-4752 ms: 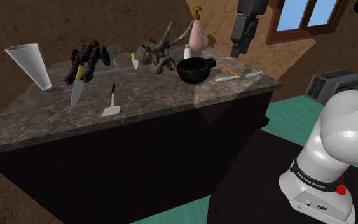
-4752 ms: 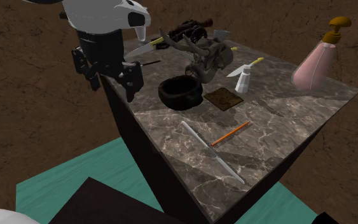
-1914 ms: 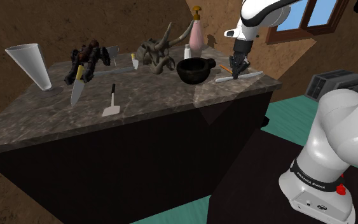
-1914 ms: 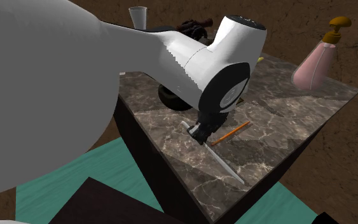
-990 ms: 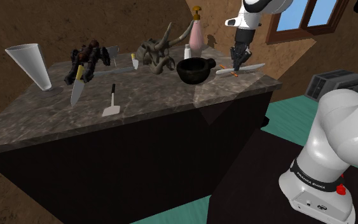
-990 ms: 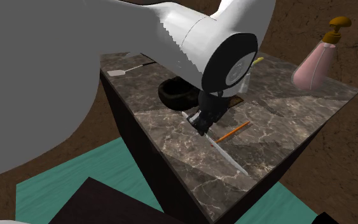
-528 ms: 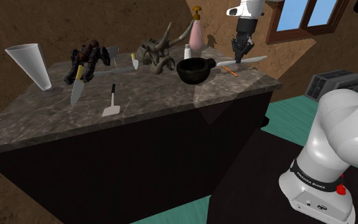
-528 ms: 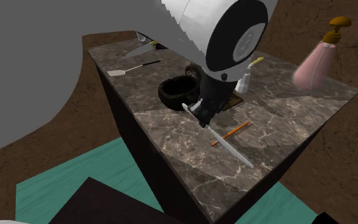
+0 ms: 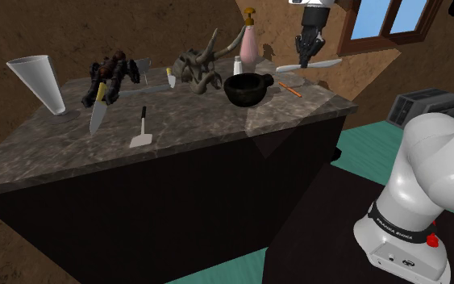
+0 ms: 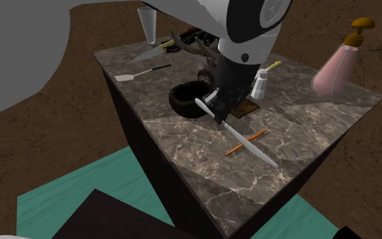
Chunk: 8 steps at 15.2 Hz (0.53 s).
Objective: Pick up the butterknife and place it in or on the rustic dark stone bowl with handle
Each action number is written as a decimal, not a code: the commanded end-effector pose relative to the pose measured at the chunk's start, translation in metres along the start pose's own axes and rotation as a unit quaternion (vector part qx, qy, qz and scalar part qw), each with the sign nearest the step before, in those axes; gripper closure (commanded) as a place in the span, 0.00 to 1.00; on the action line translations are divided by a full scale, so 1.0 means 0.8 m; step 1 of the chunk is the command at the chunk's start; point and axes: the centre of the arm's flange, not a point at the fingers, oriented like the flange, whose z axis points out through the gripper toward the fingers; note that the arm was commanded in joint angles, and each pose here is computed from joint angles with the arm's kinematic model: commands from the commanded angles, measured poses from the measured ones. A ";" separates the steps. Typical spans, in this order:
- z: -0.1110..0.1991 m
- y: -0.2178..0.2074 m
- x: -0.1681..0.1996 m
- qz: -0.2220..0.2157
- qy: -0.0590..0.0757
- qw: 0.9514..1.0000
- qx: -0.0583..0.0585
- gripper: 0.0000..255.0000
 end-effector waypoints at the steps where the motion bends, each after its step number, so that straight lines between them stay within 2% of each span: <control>1: -0.014 -0.001 0.003 0.000 0.000 1.000 0.000 1.00; 8: -0.059 -0.003 0.009 0.000 0.000 1.000 0.000 1.00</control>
